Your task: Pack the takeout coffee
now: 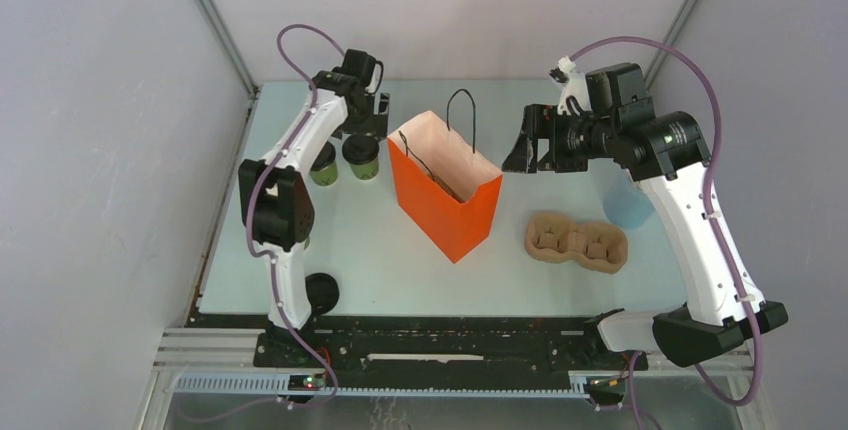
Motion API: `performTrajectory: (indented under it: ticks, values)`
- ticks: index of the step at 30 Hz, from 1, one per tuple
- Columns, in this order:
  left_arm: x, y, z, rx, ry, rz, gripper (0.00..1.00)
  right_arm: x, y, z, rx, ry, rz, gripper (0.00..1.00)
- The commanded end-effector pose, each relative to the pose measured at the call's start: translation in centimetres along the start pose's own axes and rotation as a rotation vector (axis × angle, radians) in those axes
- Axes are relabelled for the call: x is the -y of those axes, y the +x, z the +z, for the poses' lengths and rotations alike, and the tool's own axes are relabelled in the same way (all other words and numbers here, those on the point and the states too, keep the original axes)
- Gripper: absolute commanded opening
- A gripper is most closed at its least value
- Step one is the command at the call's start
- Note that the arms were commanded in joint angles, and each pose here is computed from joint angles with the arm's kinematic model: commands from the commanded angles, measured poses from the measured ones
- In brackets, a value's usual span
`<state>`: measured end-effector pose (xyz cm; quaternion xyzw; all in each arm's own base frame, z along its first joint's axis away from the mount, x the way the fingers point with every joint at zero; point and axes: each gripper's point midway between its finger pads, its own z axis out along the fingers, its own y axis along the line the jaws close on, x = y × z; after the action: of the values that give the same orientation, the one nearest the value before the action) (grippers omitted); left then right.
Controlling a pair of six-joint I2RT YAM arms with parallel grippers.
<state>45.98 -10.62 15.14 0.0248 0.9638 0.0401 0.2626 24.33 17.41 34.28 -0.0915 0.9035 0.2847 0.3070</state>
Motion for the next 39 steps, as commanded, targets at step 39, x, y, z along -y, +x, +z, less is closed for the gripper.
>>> performTrajectory:
  ticks: [39]
  values:
    - [-0.5,-0.7,0.0,0.025,-0.020,-0.027,0.93,-0.1,-0.3,-0.2,0.023,-0.021,-0.015,0.91]
